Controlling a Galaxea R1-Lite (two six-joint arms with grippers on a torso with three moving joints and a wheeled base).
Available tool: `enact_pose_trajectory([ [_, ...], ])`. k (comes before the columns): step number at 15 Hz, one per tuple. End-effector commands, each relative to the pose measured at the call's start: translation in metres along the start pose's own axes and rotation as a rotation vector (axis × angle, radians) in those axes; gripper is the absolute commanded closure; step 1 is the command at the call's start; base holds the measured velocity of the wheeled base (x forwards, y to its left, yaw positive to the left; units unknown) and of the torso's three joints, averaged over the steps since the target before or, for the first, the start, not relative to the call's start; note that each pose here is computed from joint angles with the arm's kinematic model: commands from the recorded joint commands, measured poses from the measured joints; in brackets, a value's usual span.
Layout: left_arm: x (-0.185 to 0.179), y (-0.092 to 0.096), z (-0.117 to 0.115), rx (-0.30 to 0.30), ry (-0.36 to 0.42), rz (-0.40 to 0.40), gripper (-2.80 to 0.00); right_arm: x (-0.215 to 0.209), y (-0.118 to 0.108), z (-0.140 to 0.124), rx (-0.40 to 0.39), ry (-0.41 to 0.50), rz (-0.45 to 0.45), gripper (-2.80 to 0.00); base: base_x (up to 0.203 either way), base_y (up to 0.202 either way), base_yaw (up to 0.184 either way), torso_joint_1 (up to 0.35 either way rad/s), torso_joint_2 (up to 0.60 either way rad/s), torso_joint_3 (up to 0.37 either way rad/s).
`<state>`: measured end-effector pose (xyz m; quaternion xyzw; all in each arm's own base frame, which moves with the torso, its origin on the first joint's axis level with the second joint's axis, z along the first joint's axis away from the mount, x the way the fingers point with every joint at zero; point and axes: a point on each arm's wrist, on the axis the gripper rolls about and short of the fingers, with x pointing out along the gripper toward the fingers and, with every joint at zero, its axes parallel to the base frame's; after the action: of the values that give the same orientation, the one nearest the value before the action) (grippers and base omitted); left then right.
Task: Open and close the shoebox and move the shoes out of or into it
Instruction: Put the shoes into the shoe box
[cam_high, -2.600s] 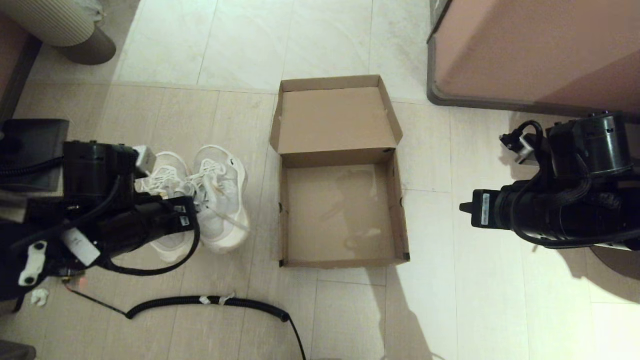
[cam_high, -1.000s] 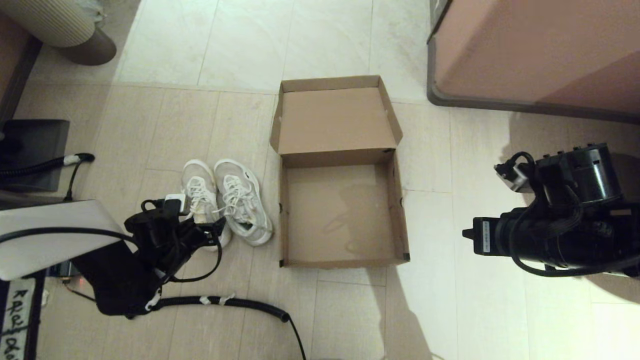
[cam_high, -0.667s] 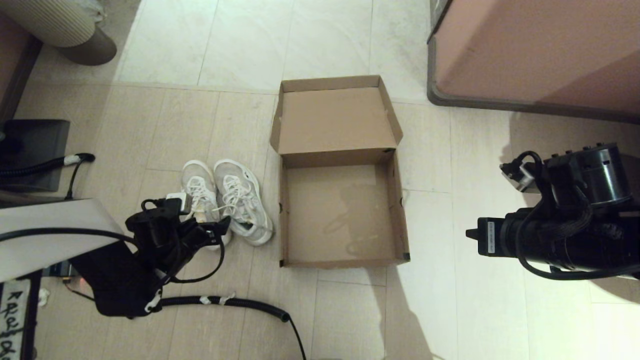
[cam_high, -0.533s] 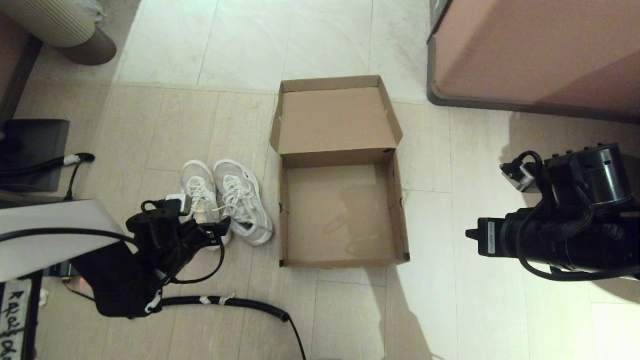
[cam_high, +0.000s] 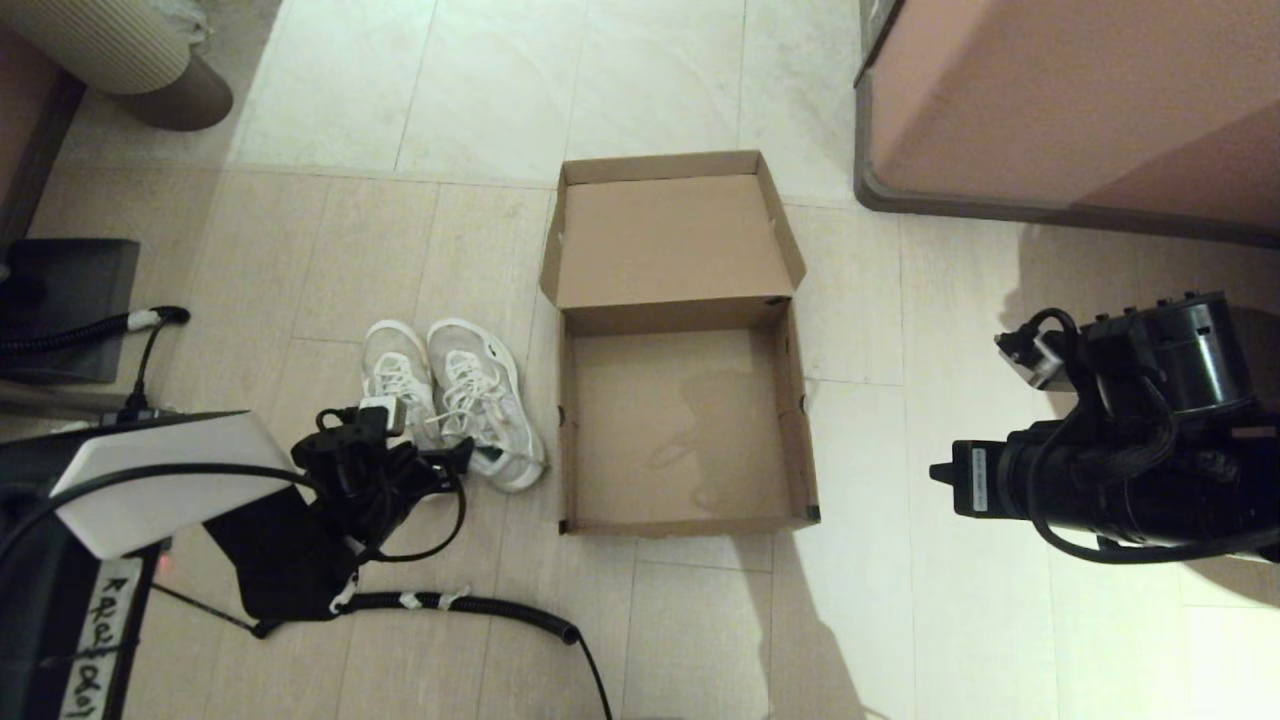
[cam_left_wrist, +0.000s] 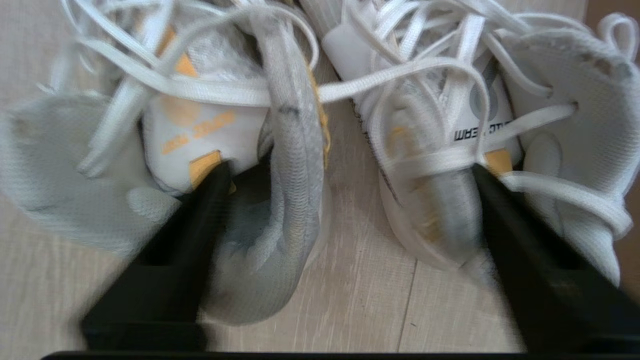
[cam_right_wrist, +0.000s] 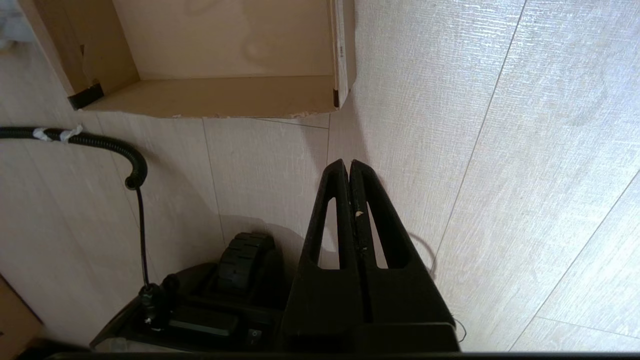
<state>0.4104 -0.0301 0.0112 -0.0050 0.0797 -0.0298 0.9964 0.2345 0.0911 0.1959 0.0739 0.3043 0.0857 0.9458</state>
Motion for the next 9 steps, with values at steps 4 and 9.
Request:
enact_pose_trajectory([
  [4, 0.015, 0.0, -0.021, 0.0, 0.02, 0.002, 0.0, 0.002, 0.0, -0.002, 0.001, 0.01, -0.002, 0.0, 0.0, 0.0, 0.0, 0.0, 0.0, 0.0],
  [9, 0.031, 0.0, -0.019, 0.002, 0.049, 0.008, 0.0, -0.005, 0.0, 0.0, -0.006, -0.013, 0.005, 0.0, 0.0, 0.0, 0.0, 0.0, 0.0, 0.0],
])
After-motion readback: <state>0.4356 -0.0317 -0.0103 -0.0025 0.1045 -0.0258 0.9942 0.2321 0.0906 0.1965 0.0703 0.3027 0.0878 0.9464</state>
